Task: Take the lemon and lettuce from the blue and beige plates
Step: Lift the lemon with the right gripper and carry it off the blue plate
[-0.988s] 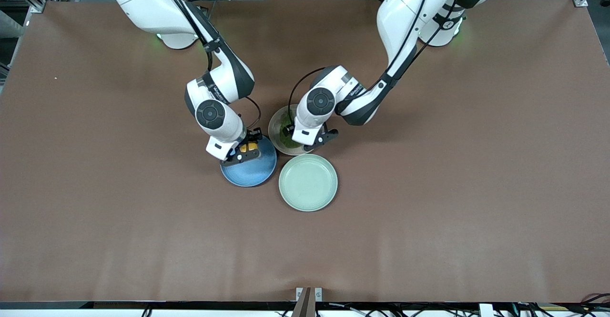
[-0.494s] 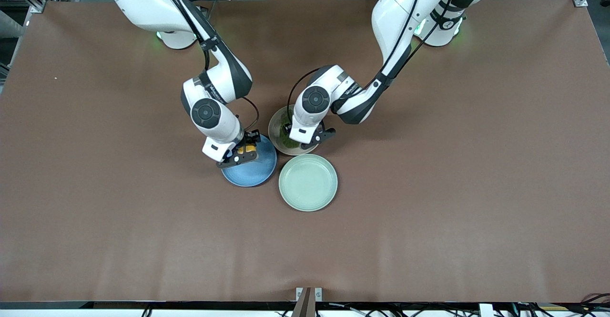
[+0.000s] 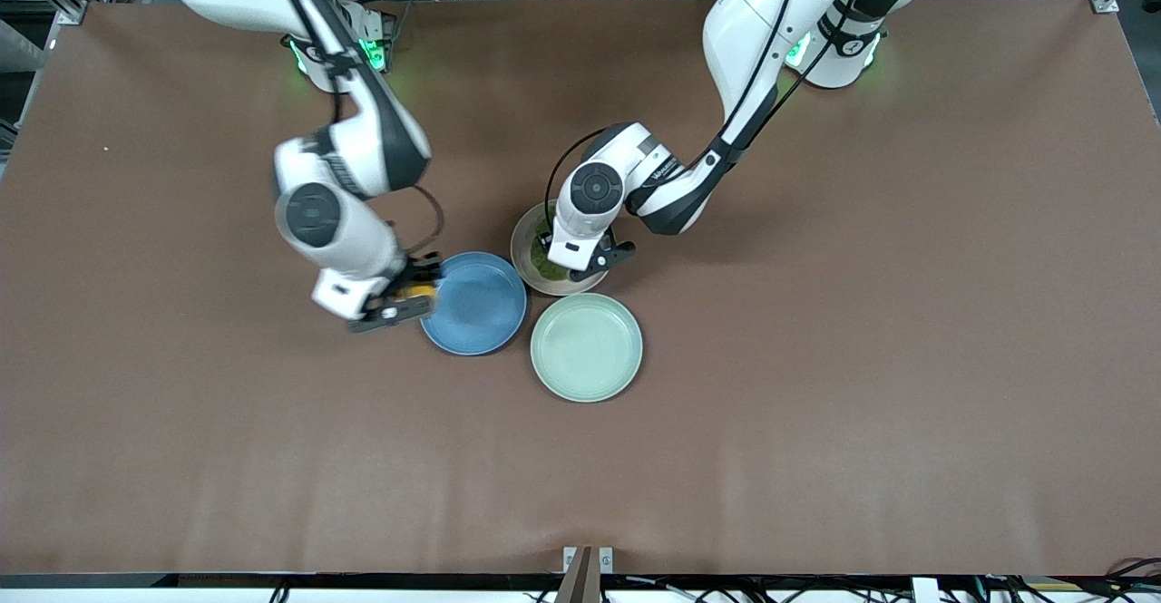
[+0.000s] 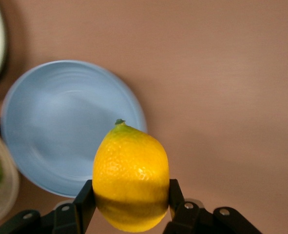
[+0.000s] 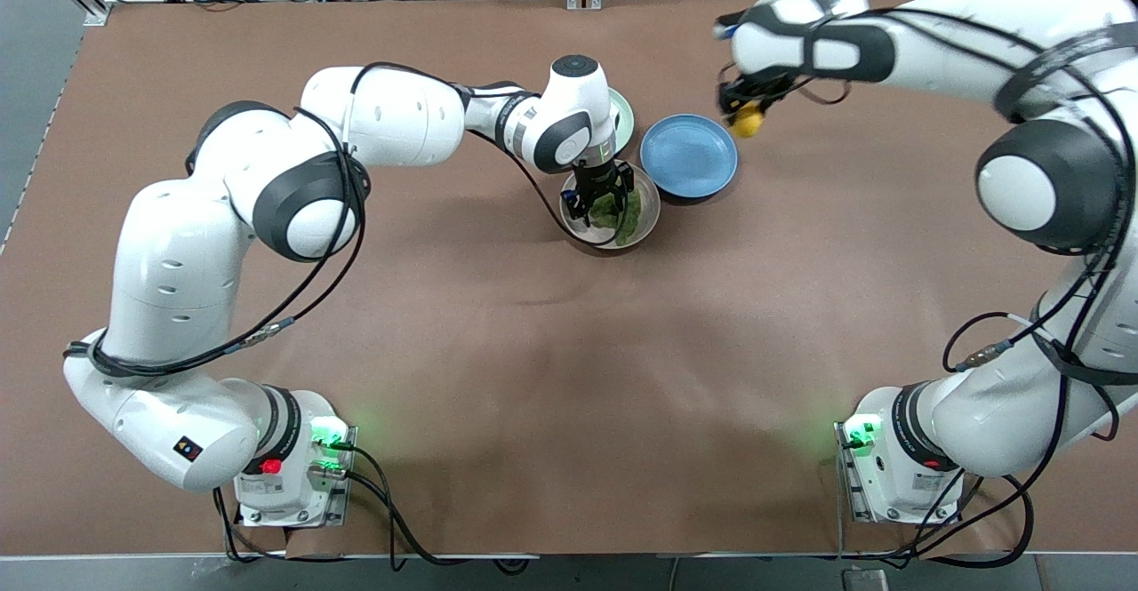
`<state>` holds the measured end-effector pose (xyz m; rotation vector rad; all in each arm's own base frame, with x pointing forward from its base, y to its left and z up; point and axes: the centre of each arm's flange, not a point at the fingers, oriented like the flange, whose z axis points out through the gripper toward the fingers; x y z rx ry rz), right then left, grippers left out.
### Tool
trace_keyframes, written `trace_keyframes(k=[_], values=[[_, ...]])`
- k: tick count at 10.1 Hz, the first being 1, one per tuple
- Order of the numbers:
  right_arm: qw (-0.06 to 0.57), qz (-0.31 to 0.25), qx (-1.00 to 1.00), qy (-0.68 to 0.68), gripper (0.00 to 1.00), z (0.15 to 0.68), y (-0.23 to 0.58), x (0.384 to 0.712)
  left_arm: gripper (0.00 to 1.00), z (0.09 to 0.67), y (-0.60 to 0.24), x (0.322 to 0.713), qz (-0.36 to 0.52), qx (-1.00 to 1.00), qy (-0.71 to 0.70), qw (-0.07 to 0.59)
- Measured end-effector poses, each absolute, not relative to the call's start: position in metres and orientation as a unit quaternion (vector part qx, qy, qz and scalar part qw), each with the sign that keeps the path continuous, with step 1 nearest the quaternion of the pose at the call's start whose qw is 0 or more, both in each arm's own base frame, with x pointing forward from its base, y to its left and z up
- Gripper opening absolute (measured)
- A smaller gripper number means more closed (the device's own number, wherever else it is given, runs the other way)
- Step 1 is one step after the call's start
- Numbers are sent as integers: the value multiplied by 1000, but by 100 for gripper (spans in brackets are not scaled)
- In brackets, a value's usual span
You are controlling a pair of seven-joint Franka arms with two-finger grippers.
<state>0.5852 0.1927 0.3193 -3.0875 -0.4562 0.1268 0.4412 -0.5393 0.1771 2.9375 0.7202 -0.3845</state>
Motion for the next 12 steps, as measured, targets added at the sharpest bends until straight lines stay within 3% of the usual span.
trace_keyframes(k=[3,5,6,11,12], values=[[3,54,-990,-134,64,328,82,603,72,177,-539,442,-124,963,235,46],[3,95,-990,-109,64,319,46,595,64,175,-539,442,-124,963,235,45],[3,116,-988,-98,64,313,33,590,56,176,-539,442,-124,963,235,46],[9,179,-982,-58,64,262,-29,560,51,176,-538,445,-122,963,236,46],[8,183,-982,-56,64,255,-31,559,46,177,-538,446,-122,963,237,47]])
